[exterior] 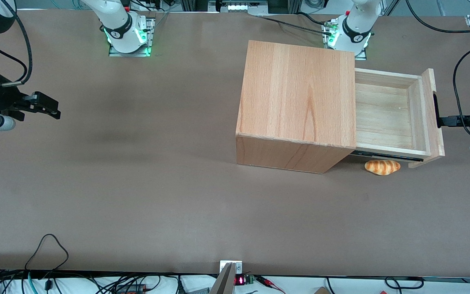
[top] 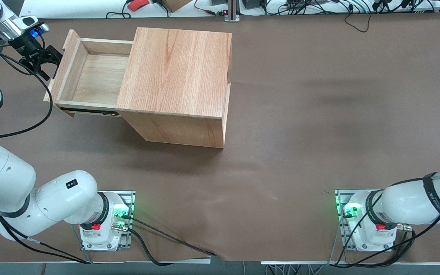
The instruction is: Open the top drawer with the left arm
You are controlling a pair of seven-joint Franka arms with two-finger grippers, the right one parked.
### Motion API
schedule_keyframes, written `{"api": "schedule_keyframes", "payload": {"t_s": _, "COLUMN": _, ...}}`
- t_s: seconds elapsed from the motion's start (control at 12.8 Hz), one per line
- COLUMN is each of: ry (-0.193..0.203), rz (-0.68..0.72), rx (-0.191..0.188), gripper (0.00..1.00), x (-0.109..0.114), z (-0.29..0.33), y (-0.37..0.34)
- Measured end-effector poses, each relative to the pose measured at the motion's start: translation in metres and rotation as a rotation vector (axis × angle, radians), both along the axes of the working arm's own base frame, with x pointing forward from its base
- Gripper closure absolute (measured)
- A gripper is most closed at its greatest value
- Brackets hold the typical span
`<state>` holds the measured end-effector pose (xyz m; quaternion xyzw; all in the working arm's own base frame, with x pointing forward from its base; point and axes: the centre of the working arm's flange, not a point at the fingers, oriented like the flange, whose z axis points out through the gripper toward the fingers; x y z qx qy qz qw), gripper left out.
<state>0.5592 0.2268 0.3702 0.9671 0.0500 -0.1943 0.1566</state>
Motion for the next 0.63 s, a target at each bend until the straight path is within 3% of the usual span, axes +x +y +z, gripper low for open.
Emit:
{"api": "schedule_keyframes", "payload": {"t_s": 0.47, "ry": -0.041, "rz": -0.029, "rx": 0.009, "gripper": 0.0, "x": 0.016, "z": 0.03, "y": -0.001}}
{"api": "schedule_keyframes", "payload": {"t_s": 0.63, "ry": -0.031, "rz": -0.05, "rx": -0.004, "gripper": 0.0, "x": 0.019, "z": 0.049, "y": -0.008}}
